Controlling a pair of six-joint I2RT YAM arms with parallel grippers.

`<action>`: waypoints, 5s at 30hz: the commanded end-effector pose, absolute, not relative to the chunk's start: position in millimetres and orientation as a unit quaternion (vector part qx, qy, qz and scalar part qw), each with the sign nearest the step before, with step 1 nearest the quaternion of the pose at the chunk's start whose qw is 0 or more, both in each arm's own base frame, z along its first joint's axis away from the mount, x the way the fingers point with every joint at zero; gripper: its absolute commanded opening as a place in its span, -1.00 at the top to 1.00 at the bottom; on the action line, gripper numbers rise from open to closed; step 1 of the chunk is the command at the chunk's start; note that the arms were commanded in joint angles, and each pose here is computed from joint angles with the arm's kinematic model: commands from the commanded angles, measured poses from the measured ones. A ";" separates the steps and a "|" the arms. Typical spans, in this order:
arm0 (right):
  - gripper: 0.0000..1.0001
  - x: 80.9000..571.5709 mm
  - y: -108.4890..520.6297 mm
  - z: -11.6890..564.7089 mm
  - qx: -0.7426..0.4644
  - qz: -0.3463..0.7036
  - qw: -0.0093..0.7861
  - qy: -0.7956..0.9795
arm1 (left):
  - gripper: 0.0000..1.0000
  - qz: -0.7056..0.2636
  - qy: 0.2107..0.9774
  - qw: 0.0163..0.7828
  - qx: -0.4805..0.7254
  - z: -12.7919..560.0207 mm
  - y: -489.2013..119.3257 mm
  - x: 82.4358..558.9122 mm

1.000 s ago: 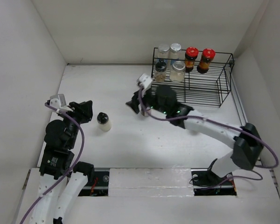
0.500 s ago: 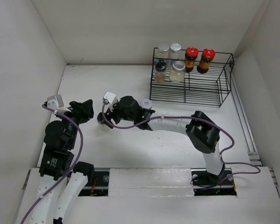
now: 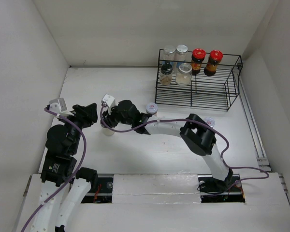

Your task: Organize the condiment bottles

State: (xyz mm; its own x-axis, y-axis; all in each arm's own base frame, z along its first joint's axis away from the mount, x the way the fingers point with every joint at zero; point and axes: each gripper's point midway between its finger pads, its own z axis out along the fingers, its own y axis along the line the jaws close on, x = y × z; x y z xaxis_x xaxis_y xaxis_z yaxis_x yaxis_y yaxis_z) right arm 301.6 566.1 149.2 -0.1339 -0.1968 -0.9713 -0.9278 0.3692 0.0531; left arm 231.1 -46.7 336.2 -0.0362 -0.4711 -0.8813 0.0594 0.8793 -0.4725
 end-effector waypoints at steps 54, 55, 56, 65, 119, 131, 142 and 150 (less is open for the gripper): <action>0.44 503.6 61.2 327.6 0.004 0.009 0.678 0.735 | -0.07 -0.216 0.695 0.675 -0.120 336.6 -60.1 237.7; 0.35 502.9 61.5 320.9 0.008 0.012 0.673 0.739 | -0.10 -0.216 0.695 0.675 -0.120 336.6 -60.1 237.7; 0.05 502.9 61.9 320.8 0.011 0.015 0.673 0.739 | -0.10 -0.216 0.695 0.675 -0.120 336.6 -60.1 237.7; -0.93 432.3 52.6 363.0 0.061 0.030 0.708 0.703 | -0.33 -0.215 0.695 0.675 -0.120 338.4 -60.5 239.1; 0.14 422.9 -27.8 384.7 0.177 0.009 0.669 0.722 | -0.35 -0.228 0.690 0.679 -0.103 343.4 -65.2 232.4; -0.03 483.8 -25.0 328.0 0.159 0.009 0.627 0.763 | -0.35 -0.226 0.693 0.676 -0.104 341.4 -65.7 234.4; -0.77 475.0 -35.4 347.8 0.190 0.007 0.647 0.738 | -0.35 -0.225 0.696 0.673 -0.104 339.3 -66.2 236.4; 0.40 401.0 23.2 379.5 0.128 0.104 0.721 0.673 | -0.35 -0.225 0.696 0.673 -0.104 339.3 -66.2 236.4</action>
